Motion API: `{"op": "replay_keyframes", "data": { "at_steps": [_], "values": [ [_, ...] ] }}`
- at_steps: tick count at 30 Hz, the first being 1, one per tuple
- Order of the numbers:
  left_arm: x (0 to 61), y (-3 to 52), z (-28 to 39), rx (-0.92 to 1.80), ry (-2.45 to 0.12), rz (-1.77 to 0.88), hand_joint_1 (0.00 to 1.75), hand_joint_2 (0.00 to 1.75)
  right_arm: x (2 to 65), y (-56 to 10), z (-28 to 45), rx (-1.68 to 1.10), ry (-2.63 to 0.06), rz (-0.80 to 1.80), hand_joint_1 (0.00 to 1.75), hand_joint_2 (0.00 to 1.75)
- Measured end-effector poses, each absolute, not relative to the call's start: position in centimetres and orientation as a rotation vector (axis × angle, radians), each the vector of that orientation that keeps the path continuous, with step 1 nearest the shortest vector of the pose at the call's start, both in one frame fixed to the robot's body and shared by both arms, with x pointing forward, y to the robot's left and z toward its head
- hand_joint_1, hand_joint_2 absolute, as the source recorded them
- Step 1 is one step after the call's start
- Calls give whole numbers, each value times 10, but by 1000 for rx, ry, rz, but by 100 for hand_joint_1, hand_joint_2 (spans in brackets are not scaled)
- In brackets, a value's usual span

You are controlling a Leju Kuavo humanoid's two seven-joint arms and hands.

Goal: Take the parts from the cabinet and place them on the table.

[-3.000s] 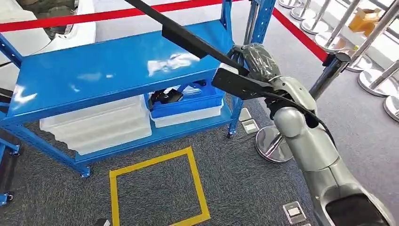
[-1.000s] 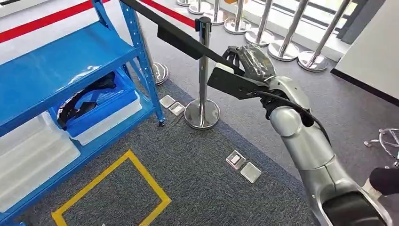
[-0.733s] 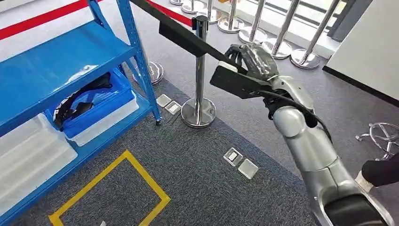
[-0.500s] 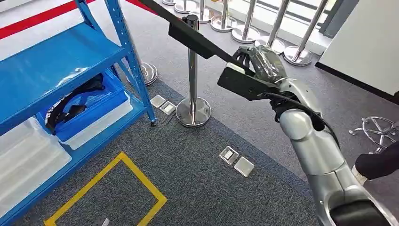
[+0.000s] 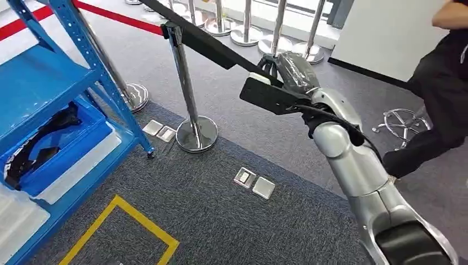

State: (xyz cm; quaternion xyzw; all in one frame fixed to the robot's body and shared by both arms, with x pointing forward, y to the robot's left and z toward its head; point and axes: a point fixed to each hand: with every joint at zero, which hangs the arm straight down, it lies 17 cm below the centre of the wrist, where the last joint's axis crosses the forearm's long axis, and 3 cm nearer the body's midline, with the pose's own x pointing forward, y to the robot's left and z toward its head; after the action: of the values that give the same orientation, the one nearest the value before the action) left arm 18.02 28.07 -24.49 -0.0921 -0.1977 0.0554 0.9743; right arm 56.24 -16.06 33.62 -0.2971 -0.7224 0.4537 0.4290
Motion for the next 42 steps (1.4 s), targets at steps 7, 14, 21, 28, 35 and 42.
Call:
{"op": "replay_keyframes", "data": {
  "at_steps": [7,14,21,28,35,42],
  "values": [
    [184,277,-243,-195,-404,102,0,175,564,-170,329,-753,-1774,1120,171,175],
    [184,277,-243,-198,-403,99,0,175,562,-178,316,-752,-1721,1124,171,175],
    [188,275,-242,-204,-410,94,0,175,558,-187,324,-776,-1733,1102,171,175],
    [186,273,-241,-215,-406,95,0,175,555,-187,314,-772,-1723,1111,171,175],
    [188,274,-241,-211,-414,97,0,175,554,-185,318,-774,-1738,1113,171,175],
    [188,275,-241,-208,-417,93,0,175,554,-186,319,-779,-1744,1116,171,175]
  ]
}}
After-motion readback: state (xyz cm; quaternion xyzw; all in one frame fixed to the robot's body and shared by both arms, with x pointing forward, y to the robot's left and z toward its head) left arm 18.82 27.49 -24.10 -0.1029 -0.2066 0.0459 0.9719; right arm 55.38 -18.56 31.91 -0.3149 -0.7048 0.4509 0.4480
